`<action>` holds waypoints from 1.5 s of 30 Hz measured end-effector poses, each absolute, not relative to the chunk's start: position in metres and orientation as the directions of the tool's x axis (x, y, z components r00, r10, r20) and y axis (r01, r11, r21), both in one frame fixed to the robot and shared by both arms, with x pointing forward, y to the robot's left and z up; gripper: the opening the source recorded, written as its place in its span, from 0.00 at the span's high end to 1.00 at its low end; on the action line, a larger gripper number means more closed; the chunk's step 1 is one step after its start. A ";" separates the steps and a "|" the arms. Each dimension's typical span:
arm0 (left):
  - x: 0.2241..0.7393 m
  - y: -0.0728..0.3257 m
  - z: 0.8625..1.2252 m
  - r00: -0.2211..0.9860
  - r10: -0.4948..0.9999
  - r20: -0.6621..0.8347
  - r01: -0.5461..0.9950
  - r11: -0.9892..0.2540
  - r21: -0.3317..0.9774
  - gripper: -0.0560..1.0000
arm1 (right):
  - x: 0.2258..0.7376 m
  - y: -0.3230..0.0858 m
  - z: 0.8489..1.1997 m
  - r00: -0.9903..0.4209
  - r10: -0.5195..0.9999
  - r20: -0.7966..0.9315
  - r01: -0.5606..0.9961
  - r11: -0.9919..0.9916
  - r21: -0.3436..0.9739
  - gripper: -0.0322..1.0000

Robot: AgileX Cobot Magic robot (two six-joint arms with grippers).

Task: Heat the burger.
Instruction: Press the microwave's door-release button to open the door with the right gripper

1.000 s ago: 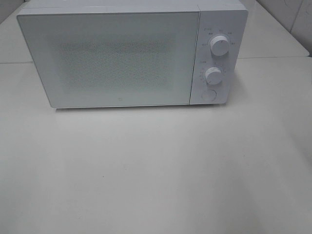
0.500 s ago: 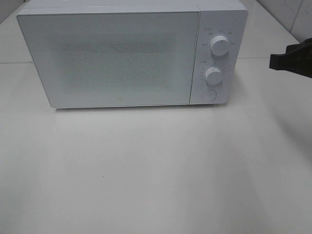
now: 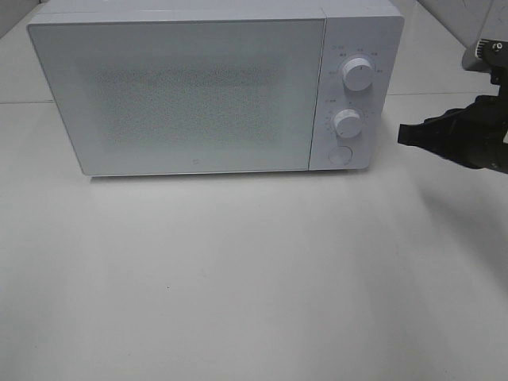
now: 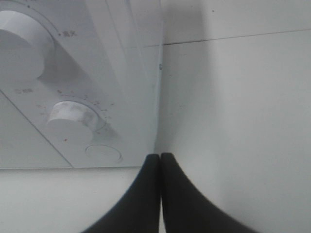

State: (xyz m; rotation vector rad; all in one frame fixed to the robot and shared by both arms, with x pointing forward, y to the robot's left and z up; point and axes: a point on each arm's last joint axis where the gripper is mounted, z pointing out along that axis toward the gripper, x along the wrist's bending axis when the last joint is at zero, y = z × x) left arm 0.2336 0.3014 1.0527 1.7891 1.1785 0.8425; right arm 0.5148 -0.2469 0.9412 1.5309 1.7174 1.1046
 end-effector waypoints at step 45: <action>0.234 0.301 1.053 0.340 0.936 0.093 0.391 -0.231 0.891 0.95 | 0.556 -0.213 0.863 0.137 0.548 0.825 0.640 -0.685 0.348 0.97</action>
